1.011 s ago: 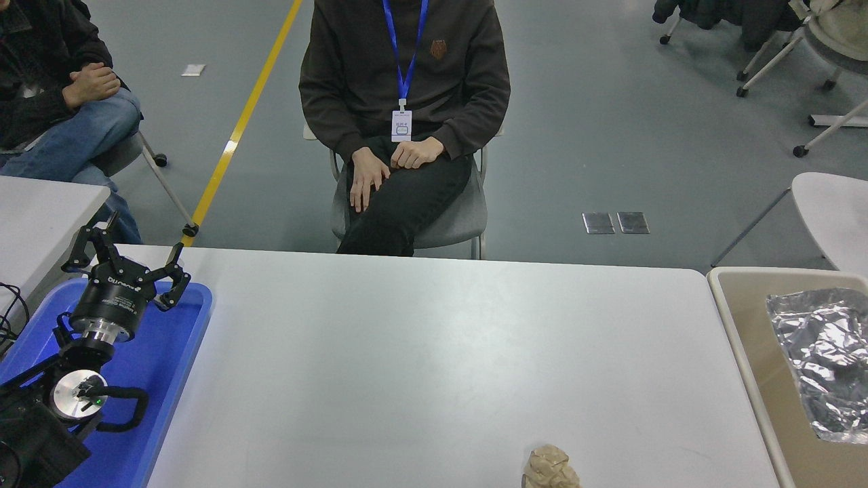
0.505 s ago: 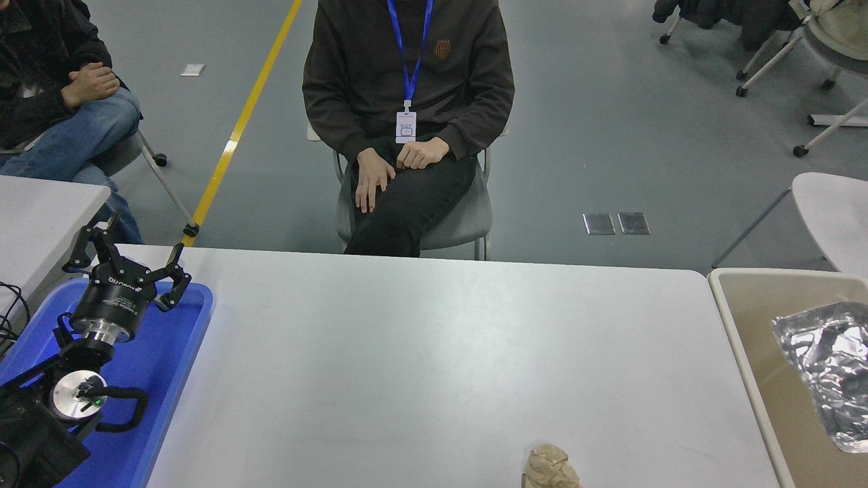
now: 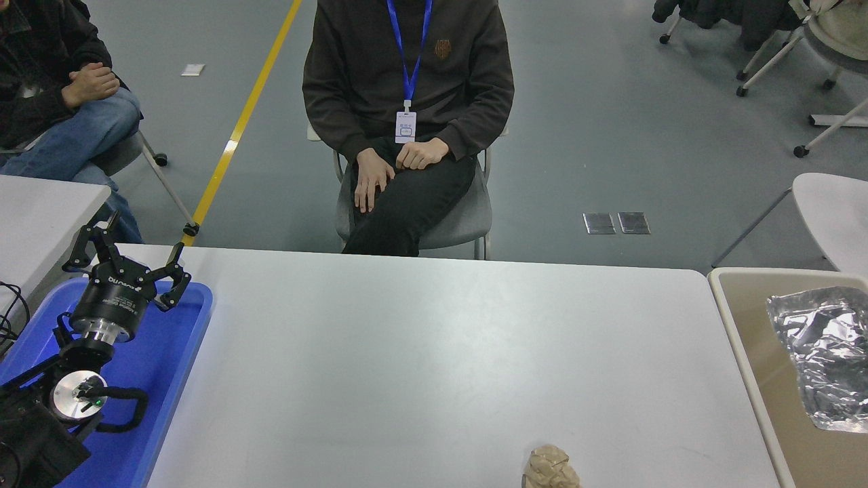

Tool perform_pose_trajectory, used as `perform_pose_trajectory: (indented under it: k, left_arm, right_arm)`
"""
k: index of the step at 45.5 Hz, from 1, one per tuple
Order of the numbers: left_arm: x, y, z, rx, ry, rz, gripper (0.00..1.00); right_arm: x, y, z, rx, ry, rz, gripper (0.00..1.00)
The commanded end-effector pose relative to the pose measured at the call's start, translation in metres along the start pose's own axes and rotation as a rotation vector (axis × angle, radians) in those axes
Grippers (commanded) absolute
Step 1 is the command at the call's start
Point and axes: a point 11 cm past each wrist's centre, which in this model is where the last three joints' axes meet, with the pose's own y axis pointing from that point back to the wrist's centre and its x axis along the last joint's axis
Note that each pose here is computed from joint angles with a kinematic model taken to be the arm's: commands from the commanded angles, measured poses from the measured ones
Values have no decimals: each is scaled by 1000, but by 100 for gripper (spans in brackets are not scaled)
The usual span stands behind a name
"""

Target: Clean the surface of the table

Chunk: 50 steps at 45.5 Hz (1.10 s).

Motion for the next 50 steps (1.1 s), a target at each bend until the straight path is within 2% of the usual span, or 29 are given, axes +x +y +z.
perform_pose_trajectory:
  k: [1, 28, 29, 31, 32, 35, 37, 39, 50]
  left_arm:
    - [0, 0, 0, 0, 0, 0, 100]
    - [0, 0, 0, 0, 0, 0, 100]
    - [0, 0, 0, 0, 0, 0, 100]
    - [0, 0, 0, 0, 0, 0, 100]
    - [0, 0, 0, 0, 0, 0, 100]
    - [0, 0, 0, 0, 0, 0, 100]
    - [0, 0, 0, 0, 0, 0, 100]
    - [0, 0, 0, 0, 0, 0, 100]
    - [0, 0, 0, 0, 0, 0, 100]
  right_arm:
    - [-9, -2, 0, -14, 22, -17, 0]
    - [-6, 6, 17, -80, 37, -2, 0]
    - [-5, 6, 17, -81, 30, 2, 15]
    - [-4, 6, 18, -89, 21, 12, 69]
    - [-3, 7, 19, -91, 14, 17, 84]
    - [-3, 7, 19, -91, 0, 22, 86]
    - [-3, 7, 19, -91, -7, 27, 93]
    - [-1, 7, 19, -91, -11, 35, 96]
    - [5, 8, 20, -90, -96, 96, 98]
